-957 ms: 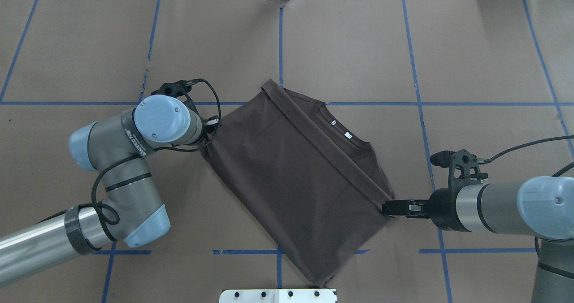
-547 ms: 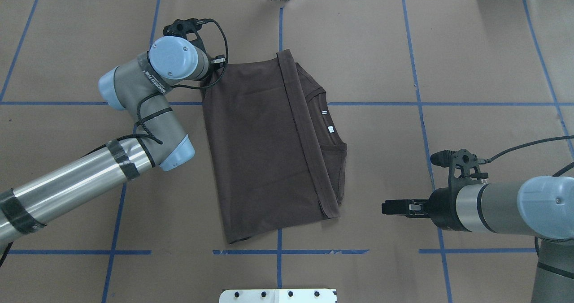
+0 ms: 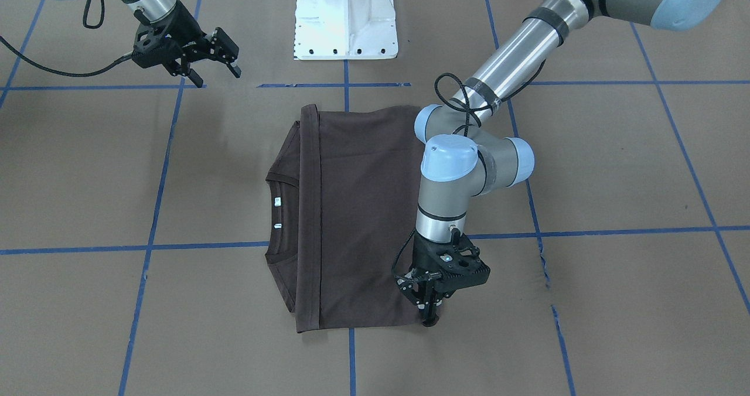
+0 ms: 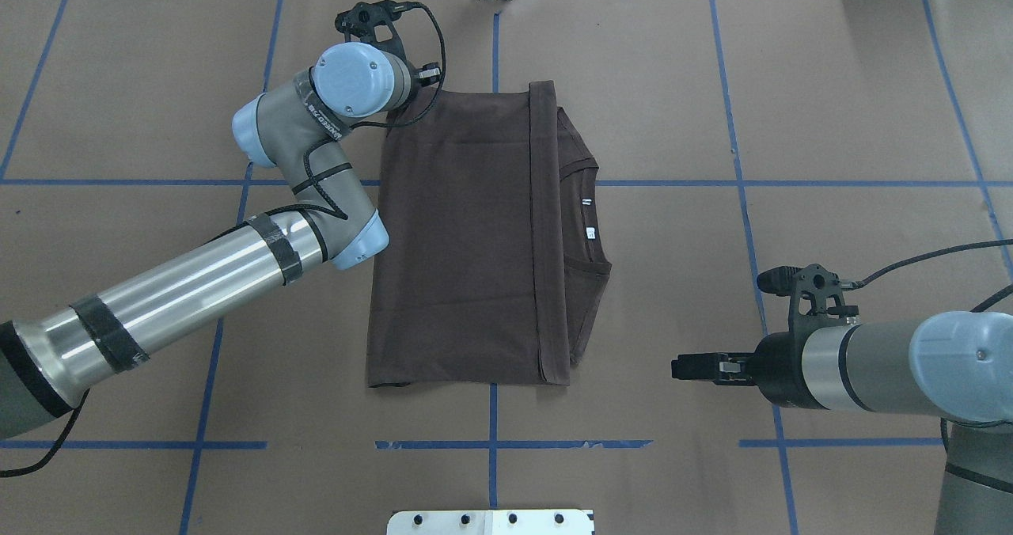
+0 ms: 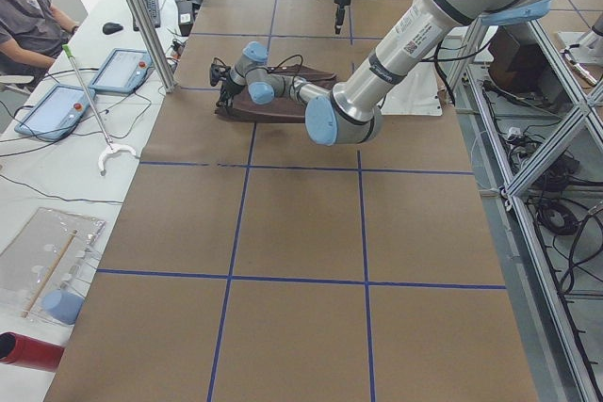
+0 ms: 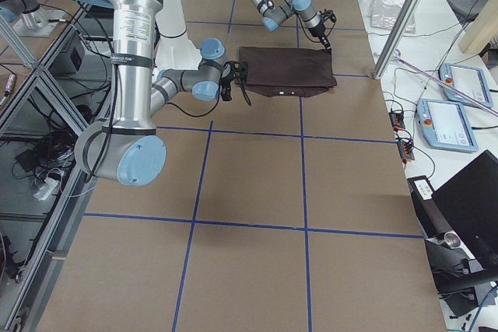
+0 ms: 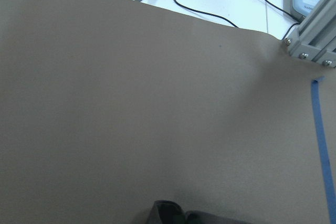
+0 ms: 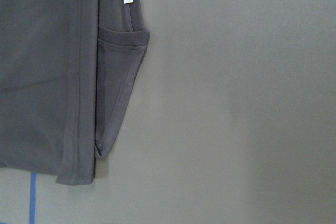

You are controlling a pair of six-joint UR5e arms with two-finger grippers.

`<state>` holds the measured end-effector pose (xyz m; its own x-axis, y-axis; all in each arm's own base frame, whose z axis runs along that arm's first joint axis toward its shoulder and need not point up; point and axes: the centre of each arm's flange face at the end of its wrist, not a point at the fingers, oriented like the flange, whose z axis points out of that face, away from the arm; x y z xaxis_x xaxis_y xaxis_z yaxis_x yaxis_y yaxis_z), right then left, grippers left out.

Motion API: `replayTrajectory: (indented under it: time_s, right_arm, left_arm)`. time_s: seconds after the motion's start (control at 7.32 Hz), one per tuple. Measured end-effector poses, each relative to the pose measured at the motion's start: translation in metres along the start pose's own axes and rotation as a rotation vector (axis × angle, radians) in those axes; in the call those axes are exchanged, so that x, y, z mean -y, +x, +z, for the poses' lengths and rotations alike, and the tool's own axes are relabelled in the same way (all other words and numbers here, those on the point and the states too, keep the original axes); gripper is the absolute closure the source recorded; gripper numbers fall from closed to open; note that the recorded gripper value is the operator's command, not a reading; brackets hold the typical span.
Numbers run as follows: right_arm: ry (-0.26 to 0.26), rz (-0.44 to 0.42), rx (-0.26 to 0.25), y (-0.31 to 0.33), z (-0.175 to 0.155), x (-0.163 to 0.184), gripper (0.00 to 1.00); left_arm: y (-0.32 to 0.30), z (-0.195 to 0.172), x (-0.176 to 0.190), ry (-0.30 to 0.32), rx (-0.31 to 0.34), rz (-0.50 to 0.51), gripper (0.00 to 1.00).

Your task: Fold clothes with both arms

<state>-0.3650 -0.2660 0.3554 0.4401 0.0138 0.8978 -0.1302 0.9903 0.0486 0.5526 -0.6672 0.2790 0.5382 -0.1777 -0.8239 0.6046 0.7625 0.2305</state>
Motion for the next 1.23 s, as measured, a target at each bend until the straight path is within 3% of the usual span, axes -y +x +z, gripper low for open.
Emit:
replayTrajectory:
  time_s: [0.27, 0.55, 0.96, 1.23]
  right_arm:
    - [0.000, 0.000, 0.001, -0.007, 0.007, 0.002, 0.00]
    - [-0.004, 0.004, -0.023, -0.004, 0.018, 0.004, 0.00]
    - [-0.018, 0.027, -0.178, -0.060, 0.047, 0.024, 0.00]
    - [-0.036, 0.046, -0.288, -0.127, 0.081, 0.041, 0.00]
  left_arm:
    - [-0.004, 0.000, 0.012, 0.035, -0.008, -0.007, 0.00]
    - [-0.001, -0.013, 0.024, 0.009, -0.042, 0.015, 0.00]
    - [-0.024, -0.047, 0.016, -0.133, -0.062, 0.039, 0.00]
    - [-0.058, -0.089, 0.004, -0.180, -0.083, 0.042, 0.00]
